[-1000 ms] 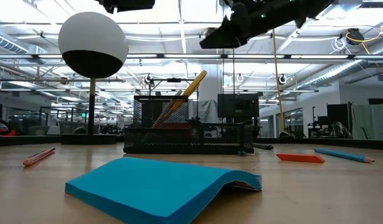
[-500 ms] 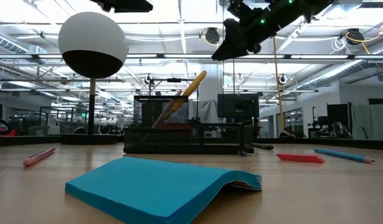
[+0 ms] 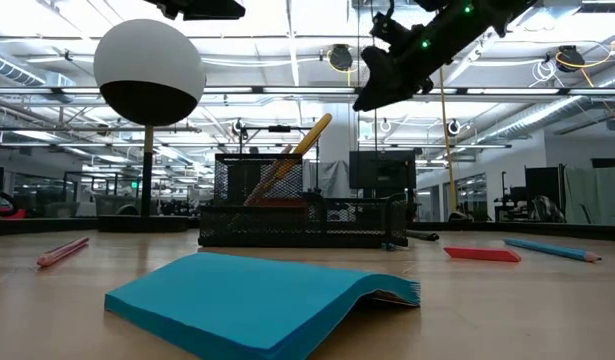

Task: Pick and place office supplies into organizer
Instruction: Put the black pen into the desk organizer

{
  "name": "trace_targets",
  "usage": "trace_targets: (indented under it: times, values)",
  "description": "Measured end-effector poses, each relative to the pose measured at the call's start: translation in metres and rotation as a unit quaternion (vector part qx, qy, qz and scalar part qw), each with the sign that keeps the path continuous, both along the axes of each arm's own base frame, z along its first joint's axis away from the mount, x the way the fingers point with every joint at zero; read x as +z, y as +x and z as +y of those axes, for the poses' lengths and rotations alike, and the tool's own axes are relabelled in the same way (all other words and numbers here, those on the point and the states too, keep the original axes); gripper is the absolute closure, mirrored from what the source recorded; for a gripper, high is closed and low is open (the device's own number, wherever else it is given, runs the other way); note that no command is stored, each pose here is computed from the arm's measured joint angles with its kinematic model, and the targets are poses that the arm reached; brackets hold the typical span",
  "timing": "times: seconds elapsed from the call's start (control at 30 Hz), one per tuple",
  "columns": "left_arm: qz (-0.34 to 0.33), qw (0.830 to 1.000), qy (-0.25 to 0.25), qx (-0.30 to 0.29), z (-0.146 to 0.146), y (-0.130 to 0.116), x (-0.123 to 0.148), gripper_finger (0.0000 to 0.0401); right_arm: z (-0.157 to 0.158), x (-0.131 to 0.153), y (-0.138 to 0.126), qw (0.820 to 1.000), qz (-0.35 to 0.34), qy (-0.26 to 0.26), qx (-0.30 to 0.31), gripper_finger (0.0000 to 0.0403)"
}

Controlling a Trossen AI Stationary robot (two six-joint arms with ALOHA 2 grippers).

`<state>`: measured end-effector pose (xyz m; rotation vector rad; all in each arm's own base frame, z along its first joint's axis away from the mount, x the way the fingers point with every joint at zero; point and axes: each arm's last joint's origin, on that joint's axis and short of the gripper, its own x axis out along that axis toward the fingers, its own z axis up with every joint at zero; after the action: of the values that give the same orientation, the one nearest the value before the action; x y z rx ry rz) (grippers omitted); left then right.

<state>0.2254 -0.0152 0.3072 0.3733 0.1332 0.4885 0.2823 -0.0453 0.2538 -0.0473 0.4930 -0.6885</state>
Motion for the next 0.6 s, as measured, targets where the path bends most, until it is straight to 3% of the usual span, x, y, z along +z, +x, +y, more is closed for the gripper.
trace_targets:
  times: [0.43,0.6]
  values:
    - [0.000,1.000,0.000,0.000,0.000,0.000,0.000,0.0281,-0.019,-0.010,-0.015,0.995,0.036,0.058,-0.075,0.0280]
    - [-0.001,1.000,-0.001,0.000,0.000,0.000,0.000,0.0281,-0.024,-0.002,-0.018,0.982,0.110,0.100,-0.119,0.0280]
